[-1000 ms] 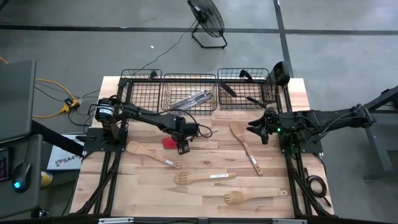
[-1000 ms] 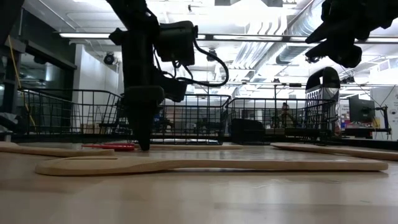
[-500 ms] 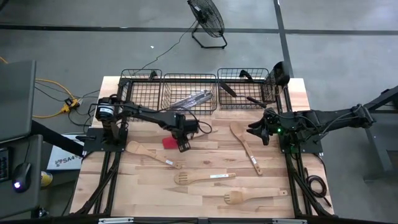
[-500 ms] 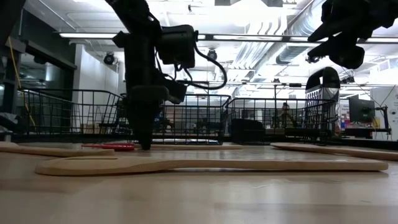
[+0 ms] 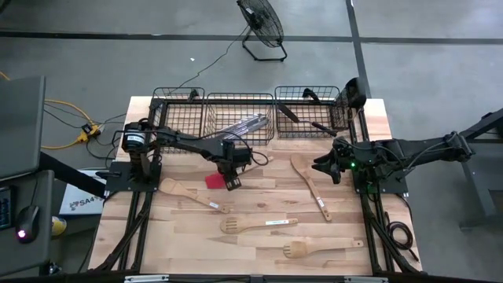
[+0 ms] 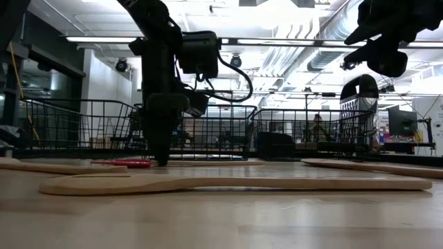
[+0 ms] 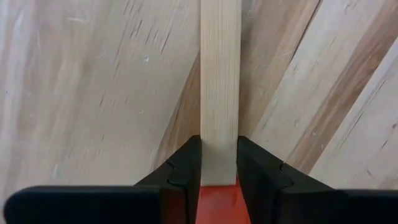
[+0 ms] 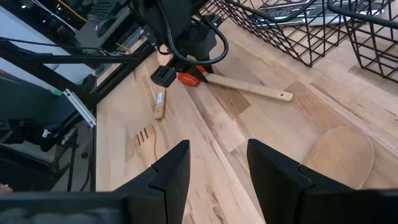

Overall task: Pick & Place Kitchen Items
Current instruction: Put the red silicone spatula into the right wire basket

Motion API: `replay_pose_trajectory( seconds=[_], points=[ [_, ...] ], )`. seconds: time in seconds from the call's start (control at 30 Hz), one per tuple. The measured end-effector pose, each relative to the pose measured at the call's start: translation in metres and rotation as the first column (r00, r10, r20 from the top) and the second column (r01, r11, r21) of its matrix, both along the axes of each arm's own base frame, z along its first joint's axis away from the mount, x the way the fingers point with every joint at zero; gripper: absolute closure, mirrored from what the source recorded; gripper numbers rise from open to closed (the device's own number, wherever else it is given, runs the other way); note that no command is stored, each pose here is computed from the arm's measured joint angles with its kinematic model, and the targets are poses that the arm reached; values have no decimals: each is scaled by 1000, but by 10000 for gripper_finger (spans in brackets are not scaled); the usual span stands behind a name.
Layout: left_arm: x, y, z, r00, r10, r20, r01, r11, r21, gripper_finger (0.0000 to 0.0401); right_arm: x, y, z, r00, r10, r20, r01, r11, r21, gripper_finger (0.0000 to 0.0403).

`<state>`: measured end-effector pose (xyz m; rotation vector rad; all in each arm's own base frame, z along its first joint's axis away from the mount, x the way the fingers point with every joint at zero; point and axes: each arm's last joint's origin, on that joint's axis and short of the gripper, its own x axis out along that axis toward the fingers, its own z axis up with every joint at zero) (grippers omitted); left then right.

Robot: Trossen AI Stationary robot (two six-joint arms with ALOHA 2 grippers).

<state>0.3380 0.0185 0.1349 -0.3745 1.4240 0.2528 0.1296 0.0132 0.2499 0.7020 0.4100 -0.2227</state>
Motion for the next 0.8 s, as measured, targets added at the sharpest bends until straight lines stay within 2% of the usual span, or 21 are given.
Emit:
replay_pose_trajectory(
  seconds=[0.17,0.43,0.63,0.8],
  points=[
    [0,-2,0,1000,-16,-1,16,1000,17,334,0,0,0,1000,0,0,0,1000,17,251],
    [-1,-5,1,997,-72,-10,73,997,24,334,0,1,0,1000,19,-2,-19,1000,4,251],
    [6,-5,19,995,-100,18,99,995,32,334,0,1,-1,999,32,-9,-32,999,-23,251],
    [14,-6,32,990,-132,45,132,991,14,335,-4,0,-7,996,29,-85,-32,999,-29,251]
  ],
)
